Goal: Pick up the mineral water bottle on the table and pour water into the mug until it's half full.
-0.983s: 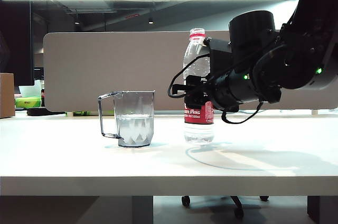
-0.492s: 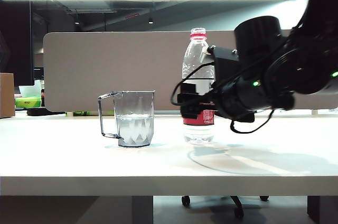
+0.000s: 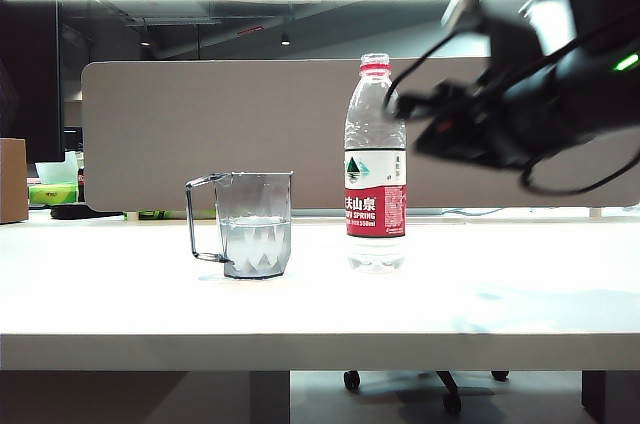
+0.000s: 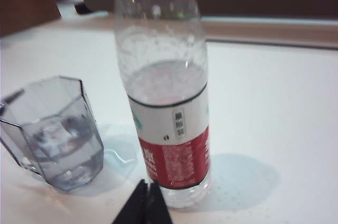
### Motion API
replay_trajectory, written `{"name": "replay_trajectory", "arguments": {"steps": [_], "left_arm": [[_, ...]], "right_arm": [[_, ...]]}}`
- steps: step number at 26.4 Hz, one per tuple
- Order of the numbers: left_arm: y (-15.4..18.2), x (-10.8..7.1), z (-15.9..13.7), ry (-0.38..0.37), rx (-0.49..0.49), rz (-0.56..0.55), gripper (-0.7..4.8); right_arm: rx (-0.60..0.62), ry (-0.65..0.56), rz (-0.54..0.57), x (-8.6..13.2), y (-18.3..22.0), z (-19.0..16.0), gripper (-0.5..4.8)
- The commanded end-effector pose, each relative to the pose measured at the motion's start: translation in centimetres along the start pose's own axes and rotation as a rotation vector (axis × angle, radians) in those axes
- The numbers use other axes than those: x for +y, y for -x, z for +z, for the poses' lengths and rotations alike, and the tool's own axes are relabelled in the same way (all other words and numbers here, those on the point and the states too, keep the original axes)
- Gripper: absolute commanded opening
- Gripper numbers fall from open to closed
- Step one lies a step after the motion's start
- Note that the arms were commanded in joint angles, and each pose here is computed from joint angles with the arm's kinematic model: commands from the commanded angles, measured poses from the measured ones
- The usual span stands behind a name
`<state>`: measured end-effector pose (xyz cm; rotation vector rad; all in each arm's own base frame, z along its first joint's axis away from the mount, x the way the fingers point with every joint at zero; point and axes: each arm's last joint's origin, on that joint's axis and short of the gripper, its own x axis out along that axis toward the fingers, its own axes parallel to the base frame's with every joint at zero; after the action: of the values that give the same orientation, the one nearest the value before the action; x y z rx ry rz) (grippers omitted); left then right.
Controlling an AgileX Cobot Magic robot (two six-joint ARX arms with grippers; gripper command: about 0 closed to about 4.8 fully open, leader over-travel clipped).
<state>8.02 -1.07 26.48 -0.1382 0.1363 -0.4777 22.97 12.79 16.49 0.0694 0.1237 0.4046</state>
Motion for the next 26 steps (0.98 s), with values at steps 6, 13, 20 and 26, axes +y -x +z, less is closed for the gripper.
{"name": "replay_trajectory", "arguments": {"steps": [6, 13, 20, 26], "left_arm": [[0.1, 0.0, 0.2, -0.013, -0.015, 0.021, -0.05], [0.1, 0.6, -0.4, -0.013, 0.036, 0.198, -0.05], [0.5, 1.0, -0.7, 0.051, 0.010, 0.388, -0.05], [2.3, -0.2, -0.5, 0.043, -0.110, 0.348, -0.05]], "right_arm": [[-0.018, -0.003, 0.025, -0.2, 4.9, 2.2, -0.06], [0.008, 0.002, -0.008, -0.5, 8.4, 4.1, -0.06], [-0.004, 0.057, -0.027, -0.8, 12.0, 5.2, -0.06], [-0.009, 0.060, -0.094, -1.3, 14.5, 5.3, -0.06]]}}
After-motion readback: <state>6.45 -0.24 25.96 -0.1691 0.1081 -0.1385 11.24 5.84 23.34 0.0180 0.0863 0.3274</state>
